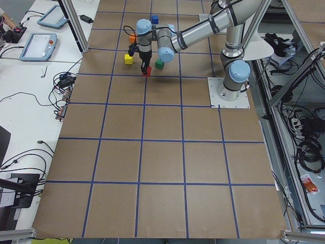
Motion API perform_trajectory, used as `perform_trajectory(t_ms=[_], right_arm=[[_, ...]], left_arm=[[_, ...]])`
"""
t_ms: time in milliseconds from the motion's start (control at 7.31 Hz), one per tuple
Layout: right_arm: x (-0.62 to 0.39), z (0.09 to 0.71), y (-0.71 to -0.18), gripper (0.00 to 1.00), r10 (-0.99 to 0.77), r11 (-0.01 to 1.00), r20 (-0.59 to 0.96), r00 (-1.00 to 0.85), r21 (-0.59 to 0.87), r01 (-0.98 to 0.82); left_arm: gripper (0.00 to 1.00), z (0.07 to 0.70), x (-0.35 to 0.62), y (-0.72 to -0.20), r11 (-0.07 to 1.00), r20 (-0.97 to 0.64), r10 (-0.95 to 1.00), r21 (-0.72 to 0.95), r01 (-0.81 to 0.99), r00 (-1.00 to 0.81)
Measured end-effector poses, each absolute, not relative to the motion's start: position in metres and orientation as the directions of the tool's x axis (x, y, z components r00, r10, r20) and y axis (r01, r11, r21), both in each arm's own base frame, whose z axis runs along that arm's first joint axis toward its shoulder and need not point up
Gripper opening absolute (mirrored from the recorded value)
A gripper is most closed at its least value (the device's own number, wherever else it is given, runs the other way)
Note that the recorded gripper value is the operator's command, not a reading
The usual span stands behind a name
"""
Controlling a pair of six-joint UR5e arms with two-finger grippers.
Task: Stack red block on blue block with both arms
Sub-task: 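Carry the red cube with the left gripper toward the table center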
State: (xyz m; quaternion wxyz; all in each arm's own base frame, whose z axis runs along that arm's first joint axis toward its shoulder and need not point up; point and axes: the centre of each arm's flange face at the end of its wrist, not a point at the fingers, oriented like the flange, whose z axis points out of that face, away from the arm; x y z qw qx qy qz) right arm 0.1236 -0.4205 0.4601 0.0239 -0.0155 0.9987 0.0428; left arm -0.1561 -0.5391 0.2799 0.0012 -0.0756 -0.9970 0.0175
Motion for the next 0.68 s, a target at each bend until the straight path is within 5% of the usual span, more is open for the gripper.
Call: perform_trajectory(t_ms=[547,684], right_arm=[[0.123,0.46,-0.421,1.0,-0.027,0.996,-0.048,-0.998,0.082,-0.031],[0.123,0.46,-0.421,1.0,-0.027,0.996,-0.048,-0.998,0.082,-0.031]], left_arm=[[0.09,0.254,-0.312,-0.516,0.995,0.103,0.092,-0.043,0.088,-0.99],[0.49,0.237,-0.326,-0.52,0.996,0.119,0.083,-0.046,0.078,-0.989]])
